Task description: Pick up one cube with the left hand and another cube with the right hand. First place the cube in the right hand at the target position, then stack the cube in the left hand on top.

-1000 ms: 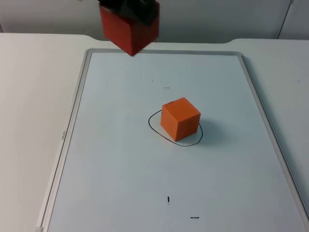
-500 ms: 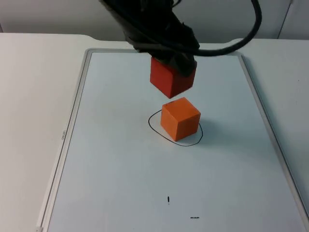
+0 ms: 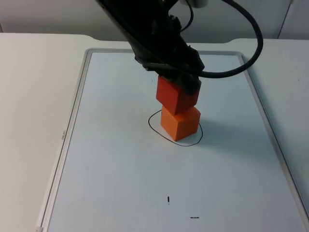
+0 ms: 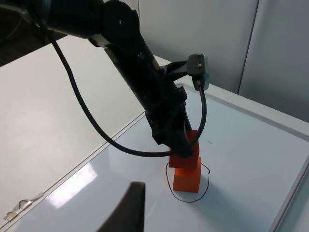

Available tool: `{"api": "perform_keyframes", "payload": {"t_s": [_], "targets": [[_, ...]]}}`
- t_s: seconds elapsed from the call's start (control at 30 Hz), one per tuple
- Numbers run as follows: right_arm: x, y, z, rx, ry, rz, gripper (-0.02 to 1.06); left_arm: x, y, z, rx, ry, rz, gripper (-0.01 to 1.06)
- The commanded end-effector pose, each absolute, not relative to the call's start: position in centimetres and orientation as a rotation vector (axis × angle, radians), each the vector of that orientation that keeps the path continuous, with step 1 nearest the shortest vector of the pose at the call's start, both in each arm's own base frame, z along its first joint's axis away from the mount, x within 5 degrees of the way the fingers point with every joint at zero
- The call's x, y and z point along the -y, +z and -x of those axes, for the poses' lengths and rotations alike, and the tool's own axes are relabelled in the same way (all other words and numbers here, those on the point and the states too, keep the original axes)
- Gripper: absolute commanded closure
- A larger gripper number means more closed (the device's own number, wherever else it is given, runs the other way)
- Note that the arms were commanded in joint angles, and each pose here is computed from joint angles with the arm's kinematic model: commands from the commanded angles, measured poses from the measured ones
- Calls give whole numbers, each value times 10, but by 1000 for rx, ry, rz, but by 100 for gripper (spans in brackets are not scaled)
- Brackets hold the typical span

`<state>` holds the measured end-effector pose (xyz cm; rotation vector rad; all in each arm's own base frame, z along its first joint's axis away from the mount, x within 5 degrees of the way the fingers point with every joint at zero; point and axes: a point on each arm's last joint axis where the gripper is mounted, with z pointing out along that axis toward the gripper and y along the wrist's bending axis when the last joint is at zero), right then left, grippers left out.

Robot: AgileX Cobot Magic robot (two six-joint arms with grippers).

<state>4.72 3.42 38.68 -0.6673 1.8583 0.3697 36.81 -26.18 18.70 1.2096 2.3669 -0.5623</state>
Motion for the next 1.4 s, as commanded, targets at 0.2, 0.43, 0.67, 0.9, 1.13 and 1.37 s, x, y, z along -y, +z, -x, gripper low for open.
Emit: {"api": "perform_keyframes", "payload": {"t_s": [0.2,0.43,0.67,0.9,1.13,1.37], "targets": [[-35,386,-47,-1857,366,678,7,269,192,-368,-2303,-608,-1207,86],[-35,386,-47,-1857,366,678,7,270,192,-368,-2302,-608,-1209,86],[-35,386,-47,-1857,366,678,7,270,192,-368,-2293,-602,-1216,86],[-35,386,-47,-1857,366,678,7,270,178,-370,-2320,-593,-1229,86],[-35,386,-47,-1857,366,678,7,271,172,-371,-2330,-587,-1232,86],[-35,386,-47,-1857,366,678,7,271,158,-373,-2357,-587,-1245,86]]}}
